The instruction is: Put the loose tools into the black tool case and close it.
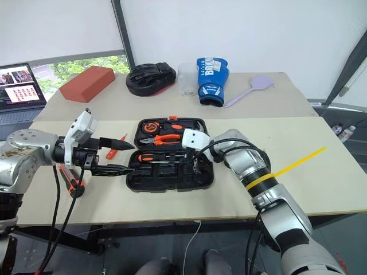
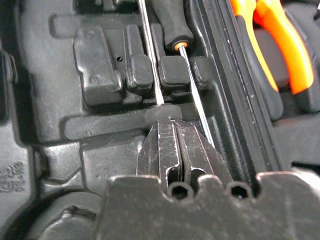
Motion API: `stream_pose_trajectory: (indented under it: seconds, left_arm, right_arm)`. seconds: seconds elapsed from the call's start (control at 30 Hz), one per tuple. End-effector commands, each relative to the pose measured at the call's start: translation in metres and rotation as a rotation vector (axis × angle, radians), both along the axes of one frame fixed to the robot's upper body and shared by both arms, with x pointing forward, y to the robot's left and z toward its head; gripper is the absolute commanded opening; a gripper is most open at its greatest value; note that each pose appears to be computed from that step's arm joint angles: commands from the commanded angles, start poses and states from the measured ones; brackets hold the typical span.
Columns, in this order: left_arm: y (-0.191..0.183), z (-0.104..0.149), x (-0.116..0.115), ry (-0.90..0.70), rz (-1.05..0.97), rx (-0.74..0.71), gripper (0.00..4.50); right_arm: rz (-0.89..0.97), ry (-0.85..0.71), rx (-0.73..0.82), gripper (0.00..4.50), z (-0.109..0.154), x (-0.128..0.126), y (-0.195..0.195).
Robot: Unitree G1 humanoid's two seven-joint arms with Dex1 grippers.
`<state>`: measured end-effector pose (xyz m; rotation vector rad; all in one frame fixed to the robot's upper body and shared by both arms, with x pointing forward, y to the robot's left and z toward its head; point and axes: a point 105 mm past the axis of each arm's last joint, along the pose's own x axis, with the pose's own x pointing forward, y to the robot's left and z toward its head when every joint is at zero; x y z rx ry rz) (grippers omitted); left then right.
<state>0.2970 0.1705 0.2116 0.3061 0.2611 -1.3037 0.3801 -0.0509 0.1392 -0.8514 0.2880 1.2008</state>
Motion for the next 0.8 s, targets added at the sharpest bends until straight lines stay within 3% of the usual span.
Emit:
stream_pose_trajectory:
  seconds: [0.03, 0.23, 0.4, 0.57, 0.7, 0.8]
  left_arm:
    - [0.000, 0.008, 0.001, -0.045, -0.001, -0.002, 4.50]
    - [0.017, 0.003, -0.004, -0.030, 0.146, -0.046, 4.50]
    - [0.053, -0.011, -0.019, -0.020, 0.418, -0.091, 4.50]
    - [0.101, -0.029, -0.046, -0.009, 0.724, -0.115, 4.50]
    - [0.137, -0.048, -0.069, 0.024, 0.953, -0.080, 4.50]
    - [0.137, -0.050, -0.070, 0.032, 0.952, -0.025, 4.50]
  right_arm:
    - [-0.025, 0.046, -0.003, 0.04, -0.015, -0.001, -0.001]
    - [0.014, 0.139, 0.444, 0.04, 0.073, -0.021, 0.014]
    - [0.126, 0.224, 0.605, 1.51, 0.114, -0.067, 0.000]
    - [0.191, 0.237, 0.582, 3.17, 0.111, -0.101, -0.017]
    - [0.180, 0.247, 0.558, 4.49, 0.103, -0.110, -0.023]
    - [0.163, 0.241, 0.553, 4.49, 0.099, -0.110, -0.025]
